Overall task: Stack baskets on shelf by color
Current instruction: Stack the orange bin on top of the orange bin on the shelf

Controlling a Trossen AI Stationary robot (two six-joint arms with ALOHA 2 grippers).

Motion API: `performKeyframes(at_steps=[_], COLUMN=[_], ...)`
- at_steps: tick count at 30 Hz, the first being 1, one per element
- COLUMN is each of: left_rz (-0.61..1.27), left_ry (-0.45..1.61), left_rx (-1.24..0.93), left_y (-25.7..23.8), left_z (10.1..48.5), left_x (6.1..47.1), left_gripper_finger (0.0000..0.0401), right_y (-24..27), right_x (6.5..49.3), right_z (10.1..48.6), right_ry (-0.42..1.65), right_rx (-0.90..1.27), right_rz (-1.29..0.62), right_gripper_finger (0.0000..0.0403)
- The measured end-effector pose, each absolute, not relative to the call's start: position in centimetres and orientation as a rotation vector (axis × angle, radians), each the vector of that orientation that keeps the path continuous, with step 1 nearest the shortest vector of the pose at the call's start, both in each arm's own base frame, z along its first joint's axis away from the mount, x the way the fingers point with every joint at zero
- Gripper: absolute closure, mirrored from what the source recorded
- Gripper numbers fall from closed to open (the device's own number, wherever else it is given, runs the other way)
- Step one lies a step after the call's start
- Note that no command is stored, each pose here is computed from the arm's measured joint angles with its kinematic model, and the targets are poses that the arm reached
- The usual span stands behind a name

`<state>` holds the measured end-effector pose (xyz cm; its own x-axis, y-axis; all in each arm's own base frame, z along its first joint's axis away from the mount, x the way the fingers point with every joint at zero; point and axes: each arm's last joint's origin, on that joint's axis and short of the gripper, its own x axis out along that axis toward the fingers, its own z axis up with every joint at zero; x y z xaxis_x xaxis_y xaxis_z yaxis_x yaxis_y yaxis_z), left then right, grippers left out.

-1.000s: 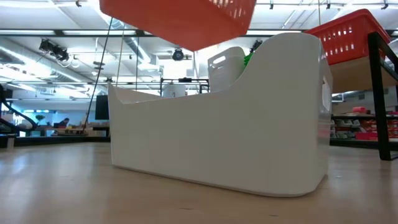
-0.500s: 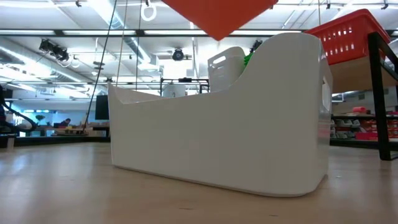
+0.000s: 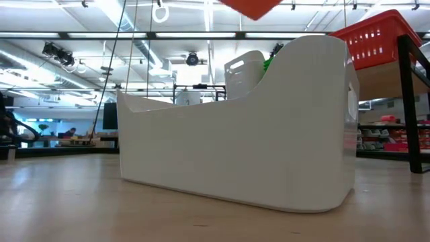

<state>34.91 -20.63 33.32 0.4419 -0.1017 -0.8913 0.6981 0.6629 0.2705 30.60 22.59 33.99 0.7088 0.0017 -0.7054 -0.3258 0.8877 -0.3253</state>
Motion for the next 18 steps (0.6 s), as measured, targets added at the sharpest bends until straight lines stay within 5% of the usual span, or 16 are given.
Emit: performKeyframes(at_steps=[18], left_rz=[-0.497], left_ry=[0.925], left_rx=[0.733], left_y=[-20.8], left_z=[34.3], left_x=[34.8], left_gripper_finger=[0.0395], right_y=[21.4], right_x=[32.2], right_z=[31.9], right_ry=[0.802], right_rx=[-0.368], right_rz=[0.314], right_gripper_finger=[0.0217])
